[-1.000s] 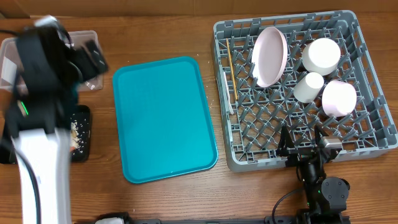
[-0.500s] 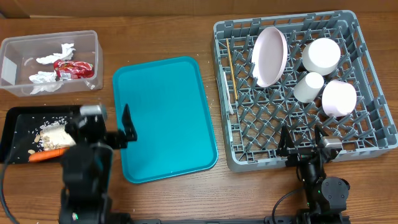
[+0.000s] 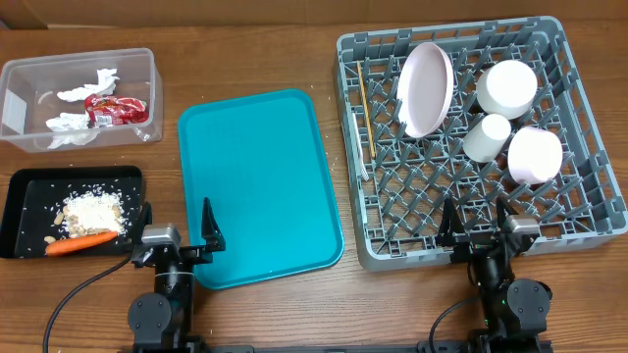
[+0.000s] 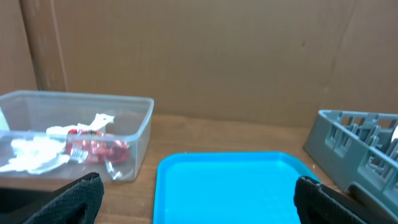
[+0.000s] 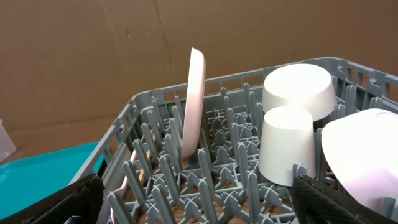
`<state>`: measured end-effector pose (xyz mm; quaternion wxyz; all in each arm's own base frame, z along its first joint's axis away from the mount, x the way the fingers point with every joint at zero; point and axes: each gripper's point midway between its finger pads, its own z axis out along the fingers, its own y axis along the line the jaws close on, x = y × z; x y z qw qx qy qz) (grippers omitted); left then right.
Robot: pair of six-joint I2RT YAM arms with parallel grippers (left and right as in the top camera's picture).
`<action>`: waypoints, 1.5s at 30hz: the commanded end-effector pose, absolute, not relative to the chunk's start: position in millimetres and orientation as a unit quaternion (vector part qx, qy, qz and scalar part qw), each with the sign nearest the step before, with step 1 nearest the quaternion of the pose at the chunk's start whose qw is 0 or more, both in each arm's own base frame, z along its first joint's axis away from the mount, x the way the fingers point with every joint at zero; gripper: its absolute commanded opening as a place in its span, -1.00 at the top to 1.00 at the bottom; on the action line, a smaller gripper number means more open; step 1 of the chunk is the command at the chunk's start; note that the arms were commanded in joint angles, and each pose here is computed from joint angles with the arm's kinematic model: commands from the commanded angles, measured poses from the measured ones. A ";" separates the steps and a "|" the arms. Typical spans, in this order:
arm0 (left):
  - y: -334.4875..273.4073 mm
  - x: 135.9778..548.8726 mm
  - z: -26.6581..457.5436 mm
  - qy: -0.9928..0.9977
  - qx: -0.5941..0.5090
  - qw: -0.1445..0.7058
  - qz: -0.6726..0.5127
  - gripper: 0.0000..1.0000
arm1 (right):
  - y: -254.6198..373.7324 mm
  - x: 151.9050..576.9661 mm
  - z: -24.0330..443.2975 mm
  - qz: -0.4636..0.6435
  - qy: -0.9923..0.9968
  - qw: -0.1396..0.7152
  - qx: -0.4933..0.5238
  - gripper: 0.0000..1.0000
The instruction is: Sort waste into correct bins and load items into the dishwasher rack
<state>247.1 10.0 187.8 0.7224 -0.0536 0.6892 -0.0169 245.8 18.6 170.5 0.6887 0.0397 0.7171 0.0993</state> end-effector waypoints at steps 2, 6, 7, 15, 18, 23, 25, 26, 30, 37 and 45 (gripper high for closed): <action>15.8 246.2 174.5 0.704 -0.072 0.707 -0.013 -1.00 | 17.0 246.0 169.1 0.098 0.715 0.691 0.044 -1.00; 14.1 245.7 157.0 0.729 -0.069 0.681 -0.014 -1.00 | 17.0 246.0 169.1 0.098 0.715 0.691 0.044 -1.00; 14.1 245.7 156.8 0.729 -0.069 0.681 -0.014 -1.00 | 17.0 246.0 169.1 0.098 0.715 0.691 0.044 -1.00; 14.3 245.7 157.1 0.729 -0.070 0.681 -0.014 -1.00 | 17.0 246.0 169.1 0.098 0.715 0.691 0.044 -1.00; 14.3 245.7 157.1 0.729 -0.070 0.681 -0.014 -1.00 | 17.0 246.0 169.1 0.098 0.715 0.691 0.044 -1.00; 14.3 245.7 157.1 0.729 -0.070 0.681 -0.014 -1.00 | 17.0 246.0 169.1 0.098 0.715 0.691 0.044 -1.00; 14.3 245.7 157.1 0.729 -0.070 0.681 -0.014 -1.00 | 17.0 246.0 169.1 0.098 0.715 0.691 0.044 -1.00; 14.3 245.7 157.2 0.729 -0.070 0.681 -0.014 -0.99 | 17.0 246.0 169.1 0.098 0.715 0.691 0.044 -1.00; 14.3 245.7 157.1 0.729 -0.070 0.681 -0.014 -1.00 | 17.0 246.0 169.1 0.098 0.715 0.691 0.044 -1.00; 14.3 245.7 157.2 0.729 -0.070 0.681 -0.014 -1.00 | 17.0 246.0 169.1 0.098 0.715 0.691 0.044 -1.00; 14.3 245.8 156.8 0.729 -0.070 0.681 -0.014 -1.00 | 17.0 246.0 169.1 0.098 0.715 0.691 0.044 -1.00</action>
